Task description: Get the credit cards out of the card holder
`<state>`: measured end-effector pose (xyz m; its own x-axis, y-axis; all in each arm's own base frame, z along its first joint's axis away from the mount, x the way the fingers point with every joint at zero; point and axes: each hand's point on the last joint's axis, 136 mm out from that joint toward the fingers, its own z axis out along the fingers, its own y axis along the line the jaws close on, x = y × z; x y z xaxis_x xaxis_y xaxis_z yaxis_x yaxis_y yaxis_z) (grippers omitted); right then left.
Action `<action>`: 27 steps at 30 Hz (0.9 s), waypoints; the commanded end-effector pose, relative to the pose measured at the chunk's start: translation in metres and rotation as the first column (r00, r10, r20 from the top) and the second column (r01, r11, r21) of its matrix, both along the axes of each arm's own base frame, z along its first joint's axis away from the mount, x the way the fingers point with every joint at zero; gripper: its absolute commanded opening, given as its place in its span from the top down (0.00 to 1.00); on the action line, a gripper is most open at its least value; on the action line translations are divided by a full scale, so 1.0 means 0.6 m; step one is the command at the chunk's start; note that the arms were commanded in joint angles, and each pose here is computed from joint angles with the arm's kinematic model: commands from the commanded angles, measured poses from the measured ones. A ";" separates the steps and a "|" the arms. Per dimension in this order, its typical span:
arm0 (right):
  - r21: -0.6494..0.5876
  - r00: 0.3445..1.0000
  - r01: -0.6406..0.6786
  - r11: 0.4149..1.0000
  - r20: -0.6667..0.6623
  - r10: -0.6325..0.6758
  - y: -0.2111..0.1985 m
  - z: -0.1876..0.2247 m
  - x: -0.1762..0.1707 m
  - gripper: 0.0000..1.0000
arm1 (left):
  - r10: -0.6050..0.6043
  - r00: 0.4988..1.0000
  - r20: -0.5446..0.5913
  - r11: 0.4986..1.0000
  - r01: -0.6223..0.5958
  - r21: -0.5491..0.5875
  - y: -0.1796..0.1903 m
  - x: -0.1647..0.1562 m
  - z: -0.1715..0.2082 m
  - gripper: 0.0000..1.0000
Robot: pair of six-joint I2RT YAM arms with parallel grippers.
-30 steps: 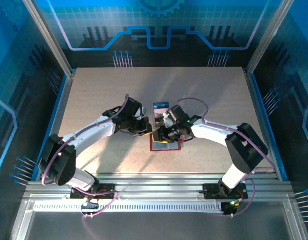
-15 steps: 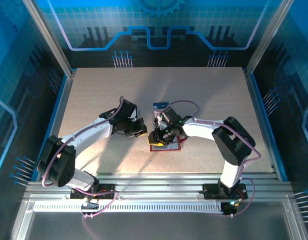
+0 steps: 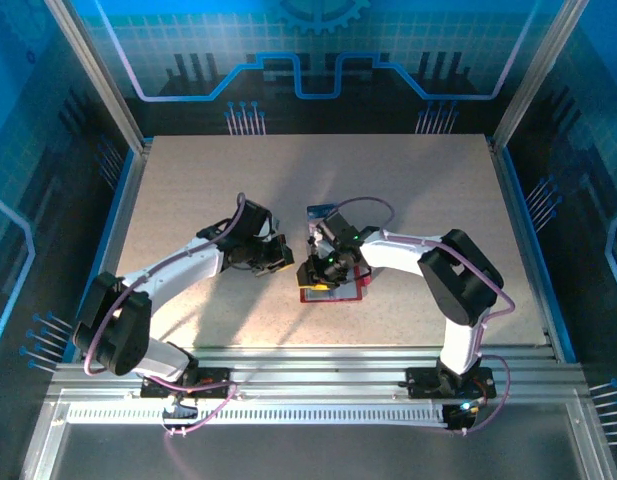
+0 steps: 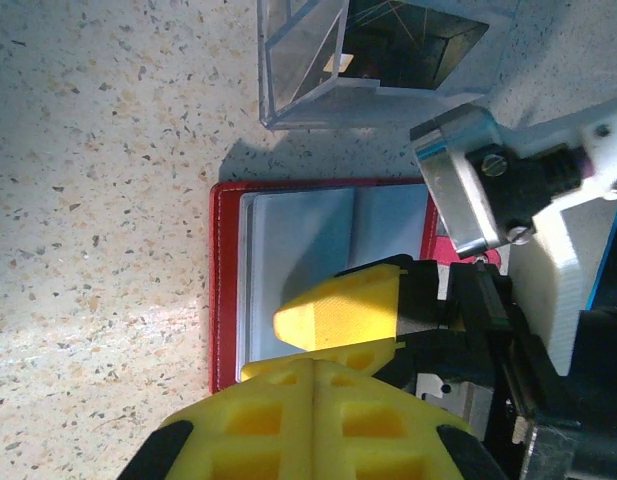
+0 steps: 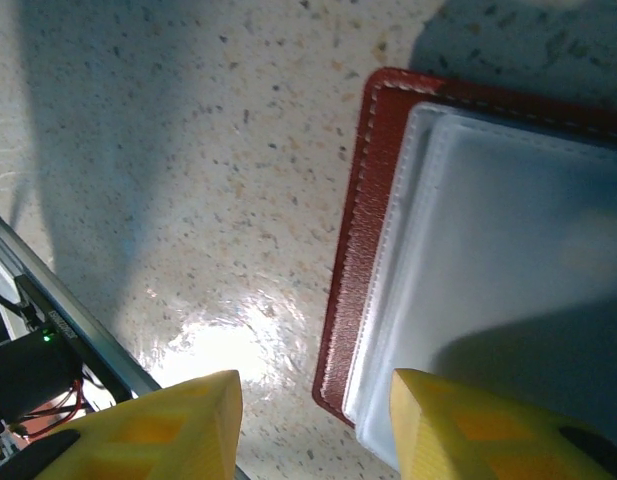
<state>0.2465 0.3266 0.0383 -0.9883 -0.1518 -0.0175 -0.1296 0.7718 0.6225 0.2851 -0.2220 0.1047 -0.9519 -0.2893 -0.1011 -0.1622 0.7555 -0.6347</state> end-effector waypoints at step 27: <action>-0.129 0.998 -0.063 0.990 0.002 0.063 -0.011 -0.019 -0.029 0.62 | -0.119 0.960 -0.254 0.986 0.084 -0.143 -0.064 -0.022 -0.116 1.00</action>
<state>0.2363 0.3183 0.0300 -0.9818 -0.1899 -0.0095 -0.1651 0.8267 0.5379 0.2751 -0.2450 0.0265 -0.9617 -0.2315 0.1467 -0.2710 0.7233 -0.6351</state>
